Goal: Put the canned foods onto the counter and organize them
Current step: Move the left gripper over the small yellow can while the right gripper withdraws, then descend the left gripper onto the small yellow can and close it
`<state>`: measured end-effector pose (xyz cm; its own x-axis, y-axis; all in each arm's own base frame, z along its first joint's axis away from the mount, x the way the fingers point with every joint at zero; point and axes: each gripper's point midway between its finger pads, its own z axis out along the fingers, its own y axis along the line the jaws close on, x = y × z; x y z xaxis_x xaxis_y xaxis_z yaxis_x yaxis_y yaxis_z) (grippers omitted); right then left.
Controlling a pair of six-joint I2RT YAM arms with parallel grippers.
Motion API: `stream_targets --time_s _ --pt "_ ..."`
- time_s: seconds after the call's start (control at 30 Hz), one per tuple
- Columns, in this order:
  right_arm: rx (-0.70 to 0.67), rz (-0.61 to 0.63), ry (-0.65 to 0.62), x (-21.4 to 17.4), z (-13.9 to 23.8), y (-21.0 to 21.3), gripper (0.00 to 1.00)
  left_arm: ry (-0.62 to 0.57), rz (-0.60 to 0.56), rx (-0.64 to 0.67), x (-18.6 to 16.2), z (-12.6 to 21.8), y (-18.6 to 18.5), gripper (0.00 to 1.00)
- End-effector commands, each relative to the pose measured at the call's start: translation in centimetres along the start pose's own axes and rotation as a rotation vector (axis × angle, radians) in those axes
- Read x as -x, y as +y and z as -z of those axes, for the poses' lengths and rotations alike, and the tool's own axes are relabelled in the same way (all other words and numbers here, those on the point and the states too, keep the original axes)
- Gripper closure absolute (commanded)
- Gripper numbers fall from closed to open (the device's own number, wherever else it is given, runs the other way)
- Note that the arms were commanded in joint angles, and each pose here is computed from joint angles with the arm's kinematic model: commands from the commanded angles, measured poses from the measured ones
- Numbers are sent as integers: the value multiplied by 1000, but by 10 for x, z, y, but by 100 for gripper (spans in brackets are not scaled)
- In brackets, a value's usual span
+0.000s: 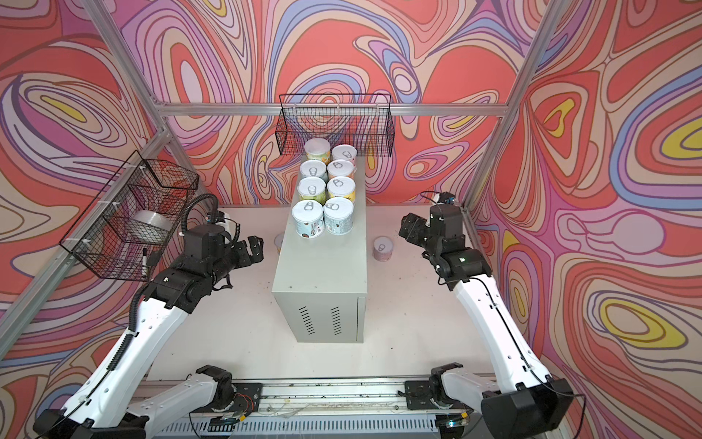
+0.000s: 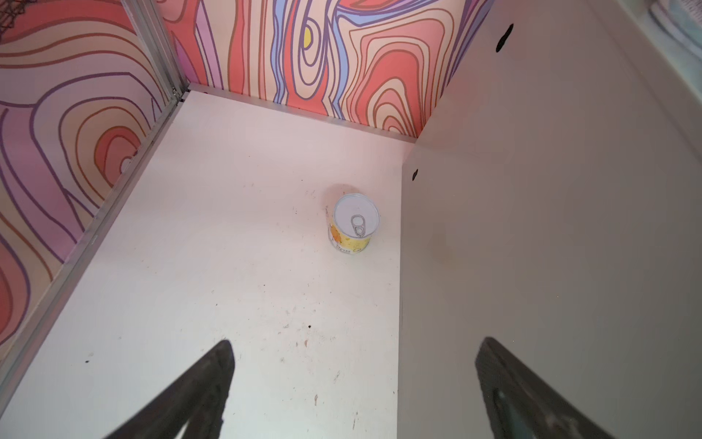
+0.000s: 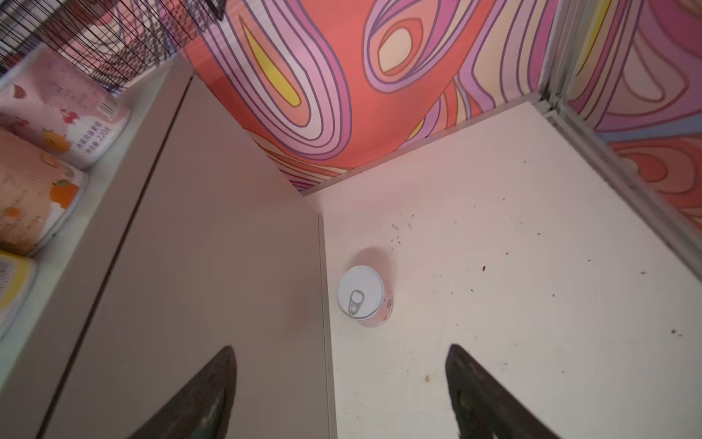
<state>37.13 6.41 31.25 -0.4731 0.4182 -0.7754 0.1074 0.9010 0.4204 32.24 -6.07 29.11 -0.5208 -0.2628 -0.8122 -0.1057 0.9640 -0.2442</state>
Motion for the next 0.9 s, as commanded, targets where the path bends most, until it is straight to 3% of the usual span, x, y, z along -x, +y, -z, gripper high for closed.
stream_targets --time_s 0.0,0.27,0.63,0.87 --pt "50 -48 -21 -3 -11 4 8 -46 37 -26 5 -12 0 0" --pt "22 -58 41 -29 -32 -9 8 43 45 22 -19 -78 7 0" --pt "64 -82 78 -35 -42 -1 9 190 63 -6 -33 -179 -16 0" --pt "82 -103 85 -40 -39 0 11 246 -3 103 -45 -232 -4 0"
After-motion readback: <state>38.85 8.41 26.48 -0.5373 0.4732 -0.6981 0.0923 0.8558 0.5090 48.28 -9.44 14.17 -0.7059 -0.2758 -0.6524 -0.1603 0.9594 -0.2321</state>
